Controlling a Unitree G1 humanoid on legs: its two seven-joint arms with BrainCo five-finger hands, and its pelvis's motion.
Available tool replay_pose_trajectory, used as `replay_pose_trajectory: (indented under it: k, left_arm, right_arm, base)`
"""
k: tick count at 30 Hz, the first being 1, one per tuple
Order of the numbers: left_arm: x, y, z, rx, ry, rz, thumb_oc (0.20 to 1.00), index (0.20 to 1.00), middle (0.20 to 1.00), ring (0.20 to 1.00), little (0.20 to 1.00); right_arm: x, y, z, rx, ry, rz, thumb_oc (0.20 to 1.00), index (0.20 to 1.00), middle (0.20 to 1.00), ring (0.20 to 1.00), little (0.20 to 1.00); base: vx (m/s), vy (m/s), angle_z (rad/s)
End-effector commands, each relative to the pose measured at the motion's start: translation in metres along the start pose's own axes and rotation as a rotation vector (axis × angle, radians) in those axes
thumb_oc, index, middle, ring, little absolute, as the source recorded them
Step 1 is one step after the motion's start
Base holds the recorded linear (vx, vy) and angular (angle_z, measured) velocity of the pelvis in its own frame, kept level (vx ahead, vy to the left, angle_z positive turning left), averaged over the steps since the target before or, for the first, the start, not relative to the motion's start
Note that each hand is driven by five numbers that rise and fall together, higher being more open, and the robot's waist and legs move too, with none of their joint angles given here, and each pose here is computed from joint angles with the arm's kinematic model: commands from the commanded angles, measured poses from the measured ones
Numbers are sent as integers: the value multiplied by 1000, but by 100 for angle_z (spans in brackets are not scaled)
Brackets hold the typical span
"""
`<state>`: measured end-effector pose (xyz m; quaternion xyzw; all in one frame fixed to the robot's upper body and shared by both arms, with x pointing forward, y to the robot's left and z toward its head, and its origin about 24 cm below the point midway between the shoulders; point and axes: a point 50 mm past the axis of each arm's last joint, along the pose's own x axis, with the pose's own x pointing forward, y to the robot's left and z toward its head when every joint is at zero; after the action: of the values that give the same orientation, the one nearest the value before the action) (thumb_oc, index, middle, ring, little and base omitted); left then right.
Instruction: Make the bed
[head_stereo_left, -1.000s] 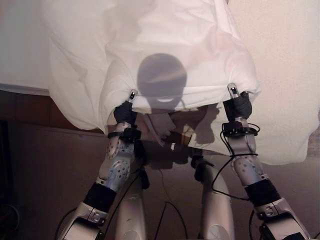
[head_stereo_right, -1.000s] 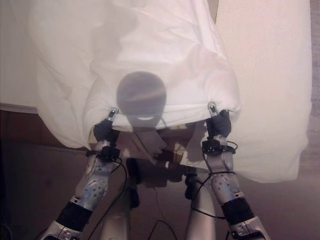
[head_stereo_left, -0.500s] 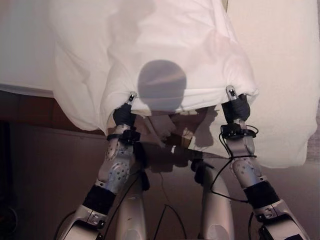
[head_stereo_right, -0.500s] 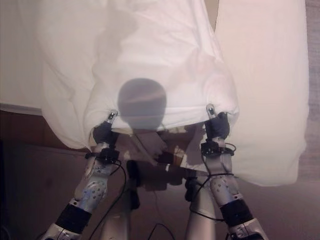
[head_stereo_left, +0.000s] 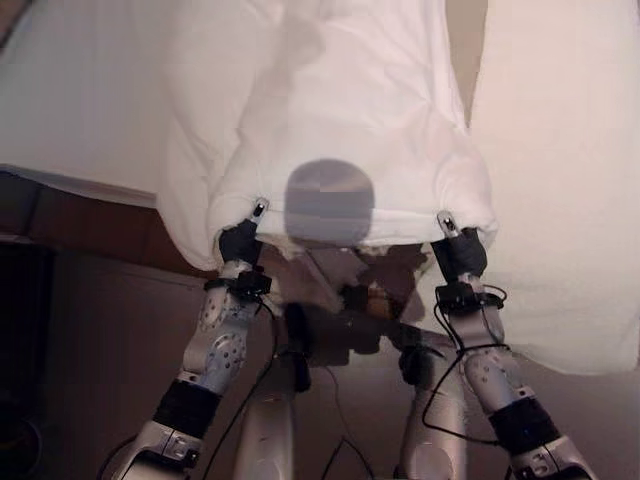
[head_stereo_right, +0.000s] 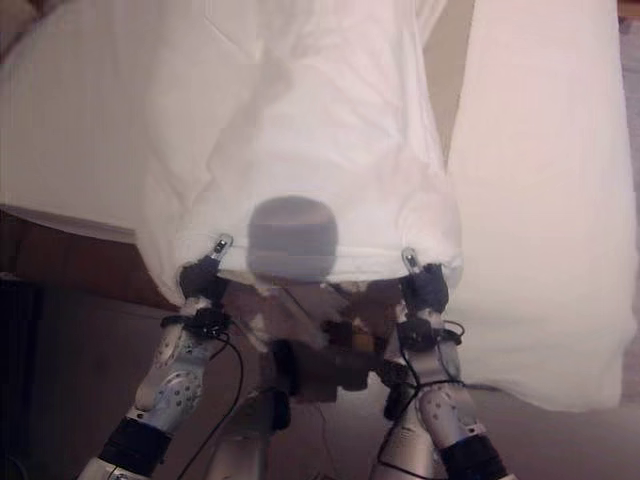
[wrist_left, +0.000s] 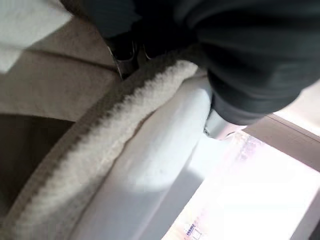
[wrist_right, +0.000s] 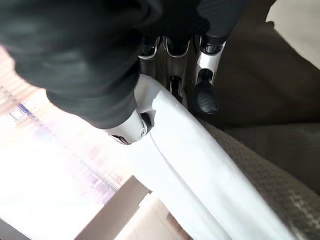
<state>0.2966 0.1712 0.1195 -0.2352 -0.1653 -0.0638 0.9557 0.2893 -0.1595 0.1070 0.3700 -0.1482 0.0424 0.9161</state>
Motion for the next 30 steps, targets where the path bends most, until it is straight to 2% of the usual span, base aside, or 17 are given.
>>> replay_pose_trajectory:
  k: [1, 5, 11, 17, 23, 30]
  left_arm:
    - [-21, 43, 65, 128, -265, 122, 200, 200, 200, 200, 200]
    - [-34, 53, 56, 115, -235, 170, 200, 200, 200, 200, 200]
    - [-42, 58, 57, 97, -263, 218, 200, 200, 200, 200, 200]
    - [-47, 62, 58, 104, -274, 257, 200, 200, 200, 200, 200]
    - [-36, 52, 58, 135, -265, 190, 200, 200, 200, 200, 200]
    - [-29, 49, 58, 221, -230, 145, 200, 200, 200, 200, 200]
  right_arm:
    - [1, -8, 39, 20, -195, -7, 200, 200, 200, 200, 200]
    - [-10, -20, 29, 4, -125, -12, 200, 200, 200, 200, 200]
    - [-2, -15, 32, -38, -106, 37, 200, 200, 200, 200, 200]
    - [-8, -32, 37, -80, -104, -45, 200, 200, 200, 200, 200]
    - [-11, -35, 49, -127, -156, -85, 200, 200, 200, 200, 200]
    - [-18, -42, 50, -143, -160, -126, 200, 200, 200, 200, 200]
  base:
    - [44, 200, -49]
    - [93, 17, -32]
    - [-28, 36, -37]
    - [57, 364, -2]
    - [-18, 329, 1]
    - [61, 254, 77]
